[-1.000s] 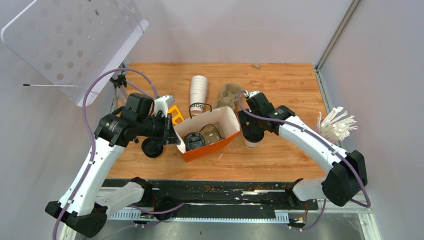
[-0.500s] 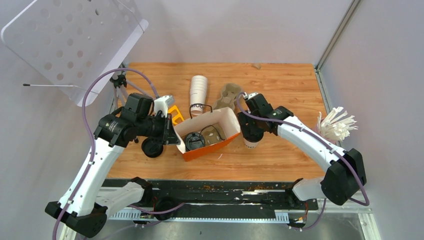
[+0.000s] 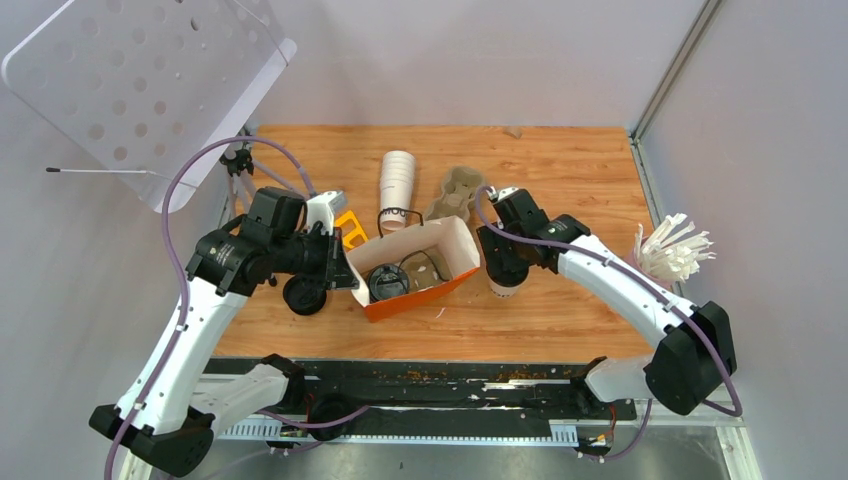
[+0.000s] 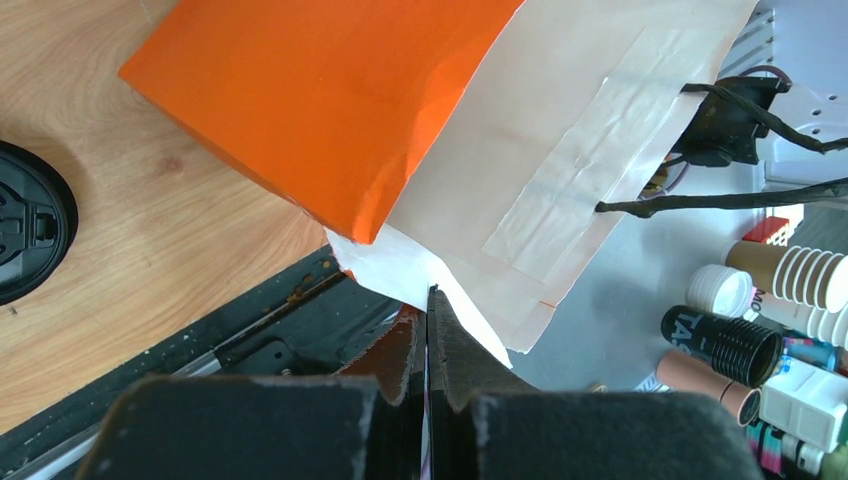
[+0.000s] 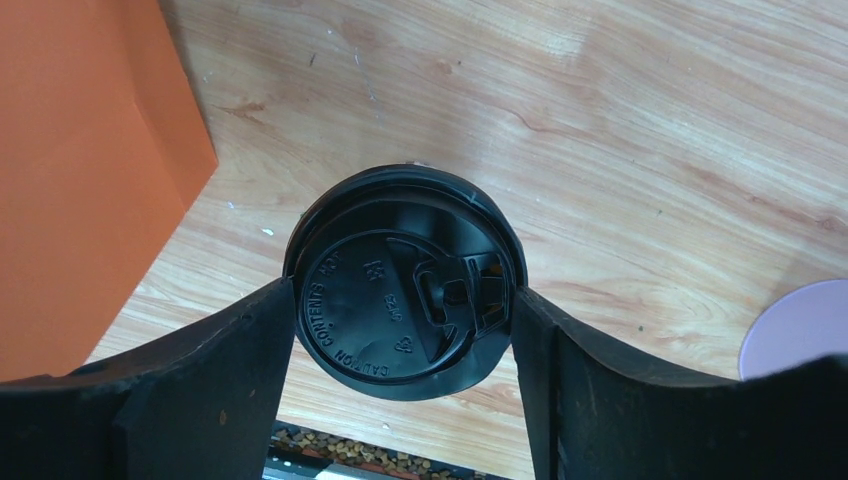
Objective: Pack the takeout coffee
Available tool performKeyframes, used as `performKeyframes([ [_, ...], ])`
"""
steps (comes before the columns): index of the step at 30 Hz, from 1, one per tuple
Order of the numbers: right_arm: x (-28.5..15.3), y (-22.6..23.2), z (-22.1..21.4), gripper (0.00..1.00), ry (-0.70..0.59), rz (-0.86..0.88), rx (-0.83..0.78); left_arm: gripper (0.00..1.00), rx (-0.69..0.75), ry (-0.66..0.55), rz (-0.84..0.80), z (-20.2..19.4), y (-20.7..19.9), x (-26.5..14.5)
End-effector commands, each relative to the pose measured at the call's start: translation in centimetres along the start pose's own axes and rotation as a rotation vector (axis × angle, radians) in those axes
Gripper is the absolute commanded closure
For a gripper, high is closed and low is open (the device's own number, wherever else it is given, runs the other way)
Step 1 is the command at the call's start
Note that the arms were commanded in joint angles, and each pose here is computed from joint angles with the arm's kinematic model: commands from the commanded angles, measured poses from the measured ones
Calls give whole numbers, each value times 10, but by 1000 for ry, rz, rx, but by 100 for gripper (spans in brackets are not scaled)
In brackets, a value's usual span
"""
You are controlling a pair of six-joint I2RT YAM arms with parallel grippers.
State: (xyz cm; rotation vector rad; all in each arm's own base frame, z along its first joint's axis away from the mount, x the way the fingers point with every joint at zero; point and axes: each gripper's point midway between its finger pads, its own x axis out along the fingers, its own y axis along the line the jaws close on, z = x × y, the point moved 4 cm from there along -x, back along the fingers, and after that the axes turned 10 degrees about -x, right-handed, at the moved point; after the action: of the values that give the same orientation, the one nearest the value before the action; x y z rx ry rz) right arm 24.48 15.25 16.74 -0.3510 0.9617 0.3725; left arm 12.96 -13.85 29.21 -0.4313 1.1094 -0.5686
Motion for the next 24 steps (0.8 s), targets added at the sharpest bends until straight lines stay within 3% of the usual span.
performKeyframes([
  [1, -7, -5, -12, 35, 22, -11, -24, 100, 27, -40, -19, 3, -5, -7],
  [10, -17, -7, -10, 32, 13, -6, -41, 100, 27, -43, -26, 3, -6, -8],
  [18, -12, -5, -17, 17, 29, 0, -30, 100, 27, -46, -30, 2, -8, -10],
  [24, -10, -5, -18, 14, 31, 2, -31, 100, 23, -48, -29, 2, -8, -10],
])
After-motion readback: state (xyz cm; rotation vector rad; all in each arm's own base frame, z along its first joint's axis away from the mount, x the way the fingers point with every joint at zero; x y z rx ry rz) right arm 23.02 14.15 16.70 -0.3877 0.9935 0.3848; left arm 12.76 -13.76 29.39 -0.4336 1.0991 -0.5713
